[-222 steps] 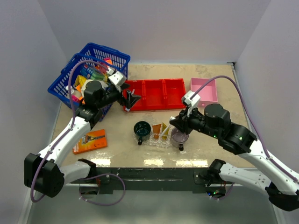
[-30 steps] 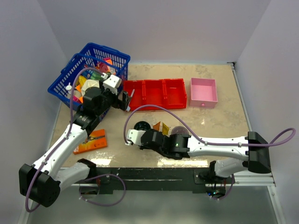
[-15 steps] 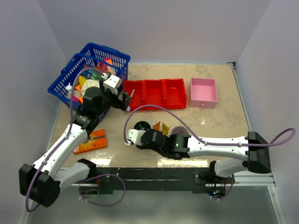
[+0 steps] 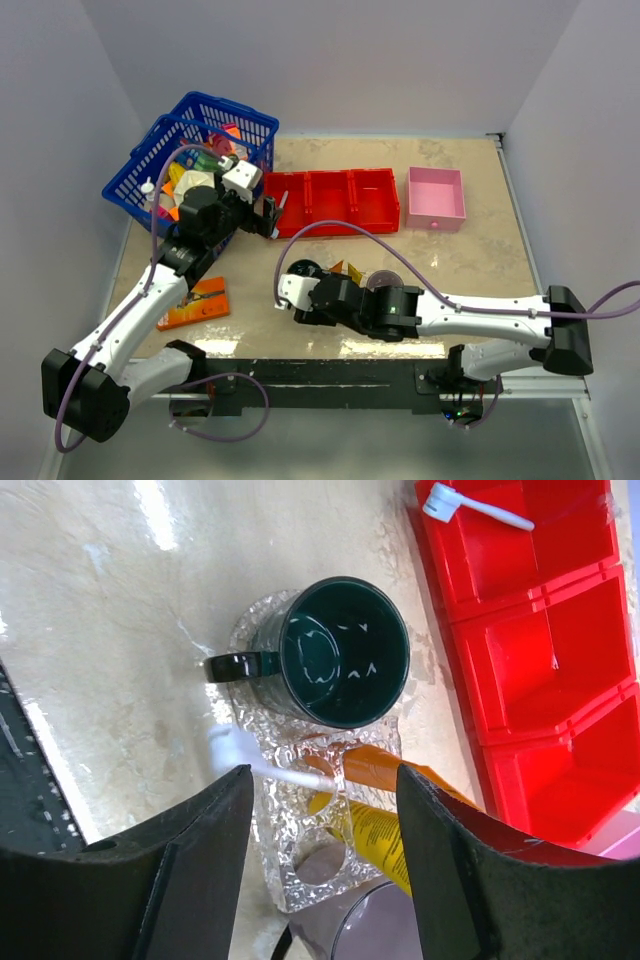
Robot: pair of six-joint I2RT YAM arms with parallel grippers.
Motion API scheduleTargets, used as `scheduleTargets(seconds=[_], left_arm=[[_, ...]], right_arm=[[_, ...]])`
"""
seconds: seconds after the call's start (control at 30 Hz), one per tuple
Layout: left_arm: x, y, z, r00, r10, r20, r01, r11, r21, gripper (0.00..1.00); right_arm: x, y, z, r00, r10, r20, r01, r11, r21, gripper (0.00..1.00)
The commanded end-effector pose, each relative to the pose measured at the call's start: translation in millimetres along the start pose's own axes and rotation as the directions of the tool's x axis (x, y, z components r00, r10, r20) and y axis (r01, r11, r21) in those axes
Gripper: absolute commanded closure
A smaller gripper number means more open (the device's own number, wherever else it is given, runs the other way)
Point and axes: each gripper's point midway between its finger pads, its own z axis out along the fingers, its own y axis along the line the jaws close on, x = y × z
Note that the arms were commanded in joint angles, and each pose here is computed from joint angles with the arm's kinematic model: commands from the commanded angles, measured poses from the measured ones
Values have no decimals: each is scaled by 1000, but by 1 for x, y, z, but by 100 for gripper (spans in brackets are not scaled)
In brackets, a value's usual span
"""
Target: Prepare toiletry sets of a toothbrush and toothpaste on the tray
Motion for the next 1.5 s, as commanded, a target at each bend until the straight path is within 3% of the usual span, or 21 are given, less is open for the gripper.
scheduleTargets(seconds=[0.0, 0.2, 0.23, 0.37, 0.43, 0.6, 0.7, 0.8, 1.07, 1.27, 1.47], left_arm=[[-18, 0, 1, 998, 8, 56, -8, 1000, 9, 2], [-18, -2, 1, 998, 6, 58, -8, 1000, 19, 2], [-18, -2, 1, 998, 6, 58, -8, 1000, 21, 2], [-15, -7, 3, 999, 7, 49, -9, 999, 49, 4], [-8, -8, 7, 1000, -5, 25, 4, 998, 59, 6], [14, -13, 22, 998, -50, -49, 54, 995, 80, 10], [43, -8, 29, 982, -104, -158, 108, 994, 18, 12], [68, -12, 37, 956, -163, -242, 169, 986, 2, 13], [112, 5, 56, 893, -288, -345, 258, 957, -130, 13], [135, 11, 68, 858, -338, -387, 290, 940, -180, 14], [147, 14, 74, 842, -353, -408, 302, 935, -186, 30]], right_arm=[[-17, 0, -15, 996, 58, 75, -55, 998, -42, 38], [-42, -11, -40, 977, 147, 155, -138, 988, -68, 37], [-48, -17, -45, 969, 176, 175, -169, 984, -53, 32], [-63, -49, -57, 921, 300, 250, -305, 952, -22, 29], [-66, -56, -56, 886, 378, 270, -369, 925, -85, 30], [-45, -126, -49, 757, 557, 342, -586, 810, -23, 30], [-33, -157, -50, 672, 620, 404, -675, 737, -8, 32], [-32, -169, -53, 625, 634, 456, -701, 713, -29, 32], [-37, -174, -74, 574, 635, 518, -715, 696, -61, 32], [-30, -169, -82, 573, 630, 525, -713, 698, -60, 33], [-25, -162, -85, 573, 630, 525, -709, 702, -69, 33]])
